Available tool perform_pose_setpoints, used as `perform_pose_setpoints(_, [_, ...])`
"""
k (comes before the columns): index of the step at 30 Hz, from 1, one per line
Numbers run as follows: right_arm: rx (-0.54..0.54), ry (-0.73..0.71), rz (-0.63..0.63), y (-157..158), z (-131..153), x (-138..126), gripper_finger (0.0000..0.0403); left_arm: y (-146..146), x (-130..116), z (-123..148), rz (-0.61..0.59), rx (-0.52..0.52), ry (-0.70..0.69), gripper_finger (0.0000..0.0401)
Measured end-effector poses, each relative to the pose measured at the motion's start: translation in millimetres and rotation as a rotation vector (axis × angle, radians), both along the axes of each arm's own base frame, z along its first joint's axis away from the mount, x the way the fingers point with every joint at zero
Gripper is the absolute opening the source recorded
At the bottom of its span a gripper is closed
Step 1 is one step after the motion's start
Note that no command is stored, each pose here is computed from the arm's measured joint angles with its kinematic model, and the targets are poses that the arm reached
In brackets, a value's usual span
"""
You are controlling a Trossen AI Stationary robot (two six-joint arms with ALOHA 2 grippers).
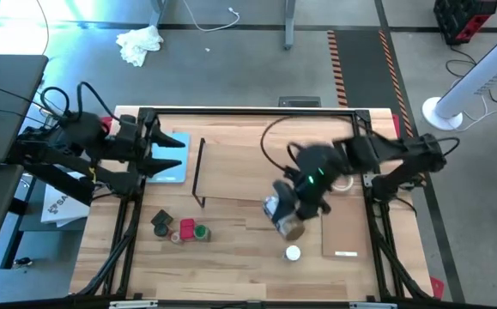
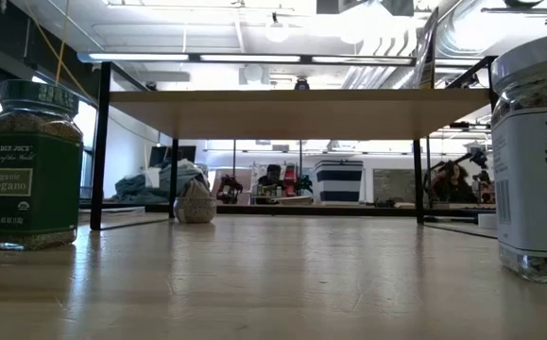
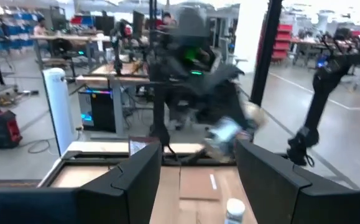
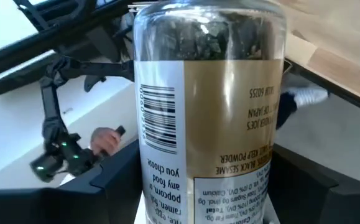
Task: Shelf spices
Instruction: Put the brown seasoning bottle on the shelf
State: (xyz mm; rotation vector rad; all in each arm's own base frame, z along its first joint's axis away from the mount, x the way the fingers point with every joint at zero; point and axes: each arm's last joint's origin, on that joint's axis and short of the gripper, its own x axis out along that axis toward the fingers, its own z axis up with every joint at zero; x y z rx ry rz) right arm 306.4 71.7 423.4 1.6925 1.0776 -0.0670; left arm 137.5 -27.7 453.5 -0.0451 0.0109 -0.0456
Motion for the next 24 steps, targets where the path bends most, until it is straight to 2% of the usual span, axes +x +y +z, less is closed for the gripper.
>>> perform_pose_setpoints(7, [0.186, 0.029, 0.021, -81.0, -2.2, 3.2, 0.0268, -0.8, -0.2, -5.3, -0.027, 0.012, 0.053, 0.0205])
perform_pose_setpoints(13, [0.143, 0.03, -0.069, -133.0, -13.9, -0.7, 0.0268, -1.2, 4.0, -8.3, -0.008, 0.043, 0.079, 0.0205])
perform_pose_setpoints(17, [0.181, 0.073, 0.01, -145.3, -35.1, 8.3, 0.0268, -1.6, 12.7, -11.8, 0.048, 0.067, 0.105, 0.0205])
perform_pose_setpoints(21, [0.126, -0.07, 0.107, -152.4, -48.1, 30.2, 0.0268, -1.3, 30.9, -21.9, 0.16, 0.161, 0.185, 0.0205])
perform_pose_setpoints(24, [0.062, -0.237, 0.145, -154.6, -42.8, 42.8, 0.0268, 0.8, 43.4, -27.4, 0.214, 0.182, 0.218, 0.0205])
